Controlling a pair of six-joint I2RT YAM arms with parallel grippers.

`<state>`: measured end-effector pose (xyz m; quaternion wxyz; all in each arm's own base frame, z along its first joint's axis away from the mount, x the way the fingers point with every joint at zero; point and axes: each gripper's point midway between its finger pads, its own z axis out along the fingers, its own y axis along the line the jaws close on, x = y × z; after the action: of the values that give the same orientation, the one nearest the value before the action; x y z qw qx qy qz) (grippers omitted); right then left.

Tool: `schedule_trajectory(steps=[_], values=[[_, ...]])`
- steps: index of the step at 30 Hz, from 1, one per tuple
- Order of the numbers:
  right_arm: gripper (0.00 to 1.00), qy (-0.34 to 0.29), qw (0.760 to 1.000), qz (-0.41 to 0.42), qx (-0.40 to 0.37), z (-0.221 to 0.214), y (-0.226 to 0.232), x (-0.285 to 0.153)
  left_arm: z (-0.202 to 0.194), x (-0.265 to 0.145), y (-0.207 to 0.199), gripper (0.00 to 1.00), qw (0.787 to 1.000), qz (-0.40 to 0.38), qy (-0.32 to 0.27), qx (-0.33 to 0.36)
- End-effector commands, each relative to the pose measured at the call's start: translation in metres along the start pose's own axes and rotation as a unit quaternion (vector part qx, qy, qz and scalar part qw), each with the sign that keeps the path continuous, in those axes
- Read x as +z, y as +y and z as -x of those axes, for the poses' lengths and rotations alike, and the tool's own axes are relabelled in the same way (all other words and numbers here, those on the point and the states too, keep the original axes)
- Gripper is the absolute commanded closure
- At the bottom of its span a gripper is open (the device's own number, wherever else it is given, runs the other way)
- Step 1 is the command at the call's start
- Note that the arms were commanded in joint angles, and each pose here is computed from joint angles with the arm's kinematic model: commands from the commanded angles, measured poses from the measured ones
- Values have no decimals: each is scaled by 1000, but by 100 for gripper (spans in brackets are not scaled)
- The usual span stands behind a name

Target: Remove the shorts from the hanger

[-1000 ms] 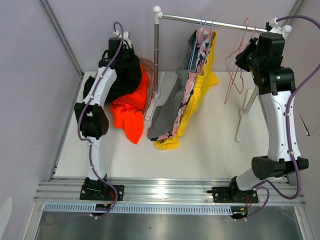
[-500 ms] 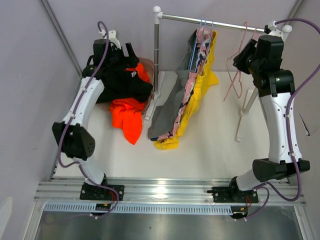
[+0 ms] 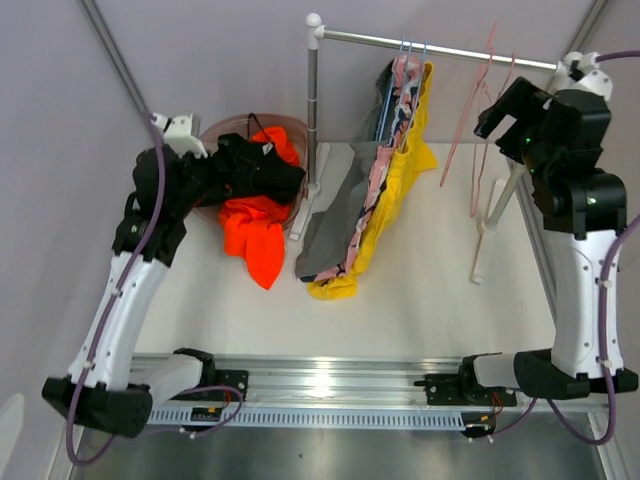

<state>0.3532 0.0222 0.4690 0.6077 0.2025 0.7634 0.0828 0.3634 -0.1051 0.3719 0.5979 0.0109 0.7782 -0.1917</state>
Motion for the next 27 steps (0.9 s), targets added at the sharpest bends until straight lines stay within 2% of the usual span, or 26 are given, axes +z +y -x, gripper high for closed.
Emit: schedule_trajectory(steps=[1, 2, 5, 6, 8, 12, 19, 20, 21, 23, 24, 27], values=[[2, -52, 997, 40, 27, 31, 13, -32, -21, -36, -1, 1, 1000, -11, -23, 9], [2, -49, 997, 56, 28, 29, 22, -33, -29, -41, -2, 1, 1000, -15, -24, 7], [4, -38, 993, 105, 28, 24, 52, -27, -83, -48, 10, 2, 1000, -10, 7, -9], [5, -28, 991, 129, 22, 17, 70, -29, -87, -50, 10, 3, 1000, -13, 5, -8], [7, -26, 988, 152, 18, 17, 90, -30, -111, -53, 17, 10, 1000, -6, 22, -10], [9, 5, 987, 159, 4, -5, 123, 0, -124, -57, 22, 17, 1000, 2, 30, -7], [14, 22, 990, 140, 13, -28, 137, 41, -125, -60, 25, 23, 1000, 12, 23, -14], [16, 26, 990, 136, 13, -32, 136, 46, -126, -60, 26, 23, 999, 15, 24, -15], [24, 26, 991, 129, 16, -34, 135, 50, -126, -60, 26, 23, 999, 17, 26, -16], [32, 33, 991, 125, 15, -43, 136, 57, -126, -60, 26, 23, 999, 15, 28, -17], [40, 39, 992, 121, 12, -50, 135, 62, -127, -60, 25, 23, 999, 14, 28, -17], [48, 46, 993, 112, 8, -61, 136, 71, -125, -61, 24, 23, 999, 12, 24, -18]])
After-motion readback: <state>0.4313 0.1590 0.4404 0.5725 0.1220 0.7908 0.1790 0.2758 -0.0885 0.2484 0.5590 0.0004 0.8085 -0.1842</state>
